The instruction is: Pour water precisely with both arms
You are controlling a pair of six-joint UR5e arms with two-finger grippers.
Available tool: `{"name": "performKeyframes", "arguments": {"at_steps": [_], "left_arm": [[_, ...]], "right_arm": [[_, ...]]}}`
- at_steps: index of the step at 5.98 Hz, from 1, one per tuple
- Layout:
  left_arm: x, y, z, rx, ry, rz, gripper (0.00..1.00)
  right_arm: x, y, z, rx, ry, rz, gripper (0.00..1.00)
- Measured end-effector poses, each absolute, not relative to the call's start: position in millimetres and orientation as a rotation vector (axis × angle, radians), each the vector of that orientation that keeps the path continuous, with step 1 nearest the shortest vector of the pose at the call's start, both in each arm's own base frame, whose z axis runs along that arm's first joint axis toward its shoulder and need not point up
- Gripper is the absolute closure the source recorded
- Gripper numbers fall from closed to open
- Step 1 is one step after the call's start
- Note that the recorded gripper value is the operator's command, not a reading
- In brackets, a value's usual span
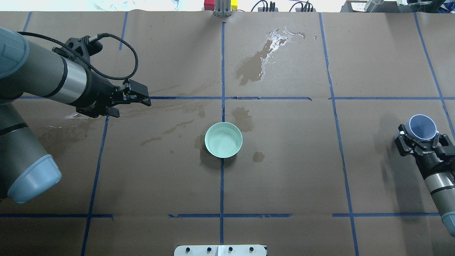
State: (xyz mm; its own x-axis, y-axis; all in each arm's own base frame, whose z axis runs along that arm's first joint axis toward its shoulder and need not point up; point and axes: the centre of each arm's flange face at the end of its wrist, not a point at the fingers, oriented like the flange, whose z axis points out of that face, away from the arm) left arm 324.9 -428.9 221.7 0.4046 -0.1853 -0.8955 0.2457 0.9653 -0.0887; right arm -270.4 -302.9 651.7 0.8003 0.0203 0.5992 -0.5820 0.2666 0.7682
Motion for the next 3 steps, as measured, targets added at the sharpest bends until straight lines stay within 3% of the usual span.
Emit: {"name": "performKeyframes", "arguments": {"at_steps": [3], "left_arm": [[370,-405,225,0.083,1.087,-0.233,0.0]], "right_arm": [[-301,-312,570,1.327,-0.528,0.332,0.67]]}}
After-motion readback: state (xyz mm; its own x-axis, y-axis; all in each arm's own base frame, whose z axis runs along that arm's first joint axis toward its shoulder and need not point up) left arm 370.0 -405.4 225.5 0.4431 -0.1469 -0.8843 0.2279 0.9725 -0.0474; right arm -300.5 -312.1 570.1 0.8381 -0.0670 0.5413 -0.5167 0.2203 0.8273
